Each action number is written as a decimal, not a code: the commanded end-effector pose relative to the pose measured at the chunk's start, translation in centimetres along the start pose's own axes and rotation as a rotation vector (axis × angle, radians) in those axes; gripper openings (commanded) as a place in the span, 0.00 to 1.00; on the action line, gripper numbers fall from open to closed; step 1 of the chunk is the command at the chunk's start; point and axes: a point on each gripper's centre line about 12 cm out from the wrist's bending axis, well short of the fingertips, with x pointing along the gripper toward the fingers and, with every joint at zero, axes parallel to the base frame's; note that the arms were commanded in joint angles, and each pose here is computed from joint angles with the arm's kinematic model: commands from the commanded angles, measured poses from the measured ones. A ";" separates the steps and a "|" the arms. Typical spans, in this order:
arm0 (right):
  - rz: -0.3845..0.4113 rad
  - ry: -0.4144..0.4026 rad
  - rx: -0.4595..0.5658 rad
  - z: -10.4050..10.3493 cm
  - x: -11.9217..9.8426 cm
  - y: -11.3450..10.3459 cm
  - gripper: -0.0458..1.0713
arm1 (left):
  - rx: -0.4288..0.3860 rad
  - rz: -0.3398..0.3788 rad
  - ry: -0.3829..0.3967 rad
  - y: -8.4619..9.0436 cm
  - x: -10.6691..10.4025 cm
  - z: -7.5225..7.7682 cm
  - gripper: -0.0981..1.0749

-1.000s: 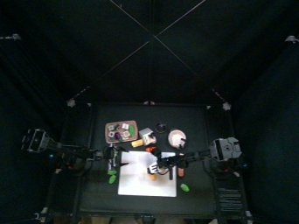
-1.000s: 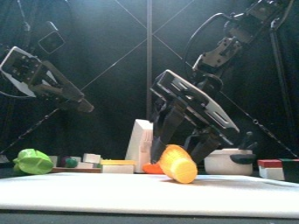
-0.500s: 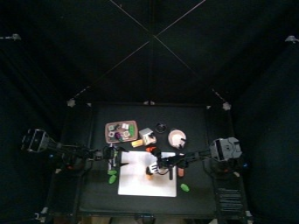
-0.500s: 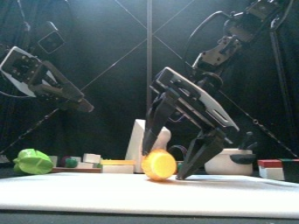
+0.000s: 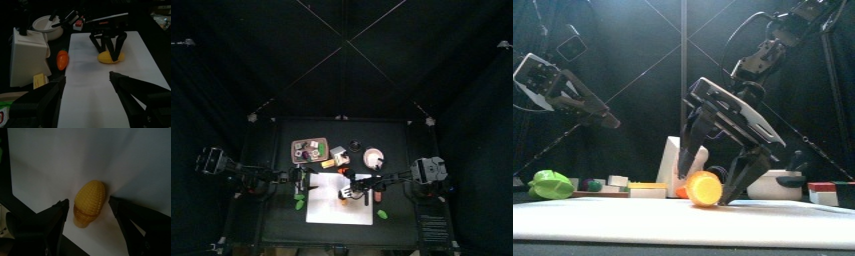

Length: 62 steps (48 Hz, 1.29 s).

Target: Place corn on cutting board to cut

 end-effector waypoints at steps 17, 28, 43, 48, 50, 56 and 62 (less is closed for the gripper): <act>0.050 -0.054 -0.101 1.2 -4.8 2.6 0.91 | -0.002 0.000 -0.023 0.0 0.3 0.7 0.95; 0.062 -0.064 -0.107 1.6 -5.5 3.0 0.91 | -0.002 0.000 -0.023 0.0 0.3 0.7 0.95; 0.040 -0.067 -0.152 1.5 -6.3 3.1 0.91 | -0.002 0.000 -0.022 0.0 0.3 0.7 0.95; 0.036 -0.089 -0.204 1.6 -7.5 2.8 0.91 | -0.003 0.003 -0.021 0.0 0.3 0.7 0.95; 0.024 -0.099 -0.231 1.6 -8.2 2.6 0.91 | -0.003 0.001 -0.023 0.0 0.3 0.7 0.95; 0.003 -0.153 -0.305 2.0 -11.5 2.2 0.91 | 0.008 -0.010 -0.041 -0.3 0.2 1.2 0.95; 0.047 -0.259 -0.378 2.8 -16.0 2.5 0.91 | -0.014 0.004 -0.114 0.0 -0.1 2.8 0.94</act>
